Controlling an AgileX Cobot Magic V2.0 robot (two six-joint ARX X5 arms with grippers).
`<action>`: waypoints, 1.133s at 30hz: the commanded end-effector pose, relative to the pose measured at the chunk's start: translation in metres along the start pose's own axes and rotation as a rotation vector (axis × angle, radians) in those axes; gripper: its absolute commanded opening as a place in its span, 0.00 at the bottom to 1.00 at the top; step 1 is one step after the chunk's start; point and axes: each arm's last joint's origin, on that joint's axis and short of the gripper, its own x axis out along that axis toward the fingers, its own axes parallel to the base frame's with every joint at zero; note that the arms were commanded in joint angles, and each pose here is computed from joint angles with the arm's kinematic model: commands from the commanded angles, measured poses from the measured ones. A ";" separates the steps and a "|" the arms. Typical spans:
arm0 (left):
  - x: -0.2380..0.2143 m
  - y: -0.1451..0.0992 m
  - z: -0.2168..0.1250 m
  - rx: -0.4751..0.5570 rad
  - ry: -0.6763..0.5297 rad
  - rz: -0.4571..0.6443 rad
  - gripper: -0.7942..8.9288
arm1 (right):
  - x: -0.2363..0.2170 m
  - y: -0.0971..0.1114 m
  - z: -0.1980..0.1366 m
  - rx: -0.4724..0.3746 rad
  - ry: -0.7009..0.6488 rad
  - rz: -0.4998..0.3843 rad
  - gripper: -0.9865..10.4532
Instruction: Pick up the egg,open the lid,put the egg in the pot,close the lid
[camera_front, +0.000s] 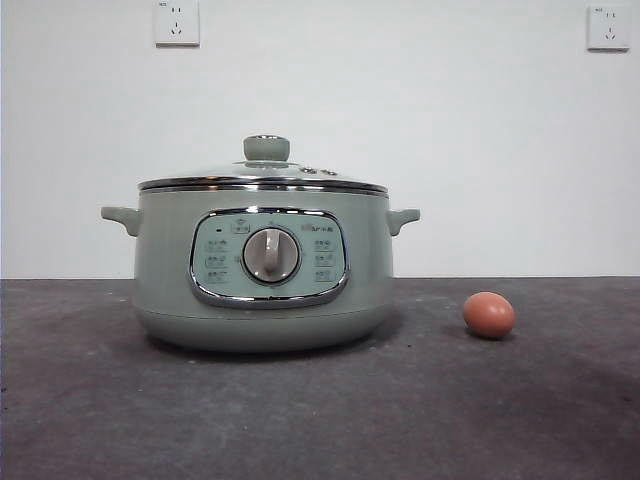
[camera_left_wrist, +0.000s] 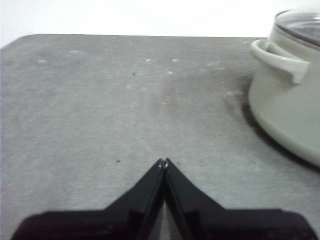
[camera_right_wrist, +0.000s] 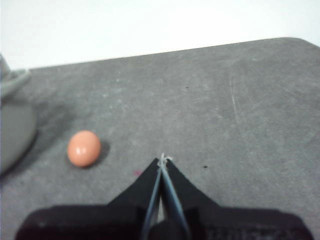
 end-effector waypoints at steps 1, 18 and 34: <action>-0.005 -0.002 0.016 -0.046 -0.049 -0.030 0.08 | -0.005 0.003 0.015 0.082 -0.050 0.043 0.08; -0.040 -0.015 0.122 -0.096 0.016 -0.230 0.08 | -0.029 0.020 0.127 0.038 0.069 0.181 0.08; -0.064 -0.026 0.194 -0.003 0.154 -0.381 0.08 | -0.035 0.033 0.202 -0.102 0.390 0.325 0.08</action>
